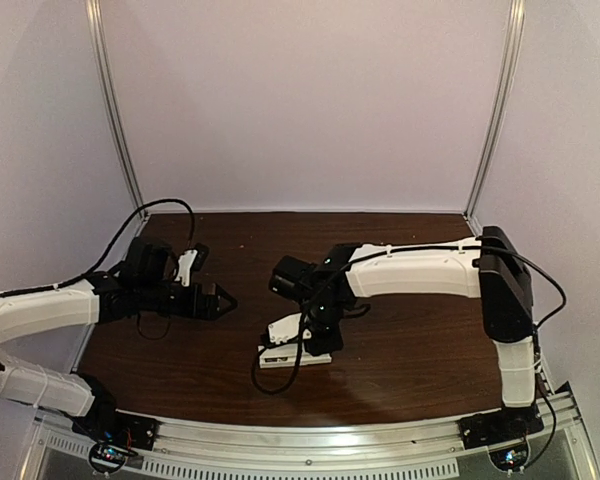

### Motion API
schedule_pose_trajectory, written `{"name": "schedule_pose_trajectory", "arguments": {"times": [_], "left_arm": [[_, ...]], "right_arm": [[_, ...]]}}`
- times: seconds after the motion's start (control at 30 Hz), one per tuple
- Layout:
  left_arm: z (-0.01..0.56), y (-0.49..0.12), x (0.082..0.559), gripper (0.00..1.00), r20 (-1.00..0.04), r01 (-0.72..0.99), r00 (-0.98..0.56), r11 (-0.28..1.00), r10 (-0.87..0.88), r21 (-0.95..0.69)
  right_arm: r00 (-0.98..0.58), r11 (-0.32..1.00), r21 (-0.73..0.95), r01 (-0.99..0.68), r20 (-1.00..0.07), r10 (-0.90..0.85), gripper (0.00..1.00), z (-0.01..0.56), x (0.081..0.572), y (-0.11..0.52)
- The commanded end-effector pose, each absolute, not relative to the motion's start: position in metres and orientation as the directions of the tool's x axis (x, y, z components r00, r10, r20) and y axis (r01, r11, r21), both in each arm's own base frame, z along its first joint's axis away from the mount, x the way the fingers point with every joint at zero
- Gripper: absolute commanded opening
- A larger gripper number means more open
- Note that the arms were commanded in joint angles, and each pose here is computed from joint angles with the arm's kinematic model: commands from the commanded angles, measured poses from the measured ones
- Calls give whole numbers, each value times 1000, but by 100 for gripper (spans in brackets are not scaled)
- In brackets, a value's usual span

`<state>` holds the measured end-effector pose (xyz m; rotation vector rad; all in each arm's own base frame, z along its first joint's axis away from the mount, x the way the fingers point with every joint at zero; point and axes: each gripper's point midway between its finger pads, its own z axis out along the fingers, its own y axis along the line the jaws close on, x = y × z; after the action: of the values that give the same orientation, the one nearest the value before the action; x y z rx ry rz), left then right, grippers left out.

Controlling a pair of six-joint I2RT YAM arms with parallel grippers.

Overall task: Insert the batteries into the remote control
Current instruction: Load the battery cover onto the remote control without the battery cover.

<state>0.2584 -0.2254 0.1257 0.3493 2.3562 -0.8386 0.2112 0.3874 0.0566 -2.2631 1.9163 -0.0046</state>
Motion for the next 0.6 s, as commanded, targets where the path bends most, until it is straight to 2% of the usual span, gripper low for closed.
{"name": "schedule_pose_trajectory", "arguments": {"times": [0.0, 0.57], "left_arm": [[142, -223, 269, 97, -671, 425, -742, 766, -11, -482], [139, -221, 265, 97, -673, 428, -739, 767, -7, -478]], "right_arm": [[200, -189, -116, -975, -92, -975, 21, 50, 204, 395], [175, -168, -103, -980, -70, -982, 27, 36, 203, 400]]}}
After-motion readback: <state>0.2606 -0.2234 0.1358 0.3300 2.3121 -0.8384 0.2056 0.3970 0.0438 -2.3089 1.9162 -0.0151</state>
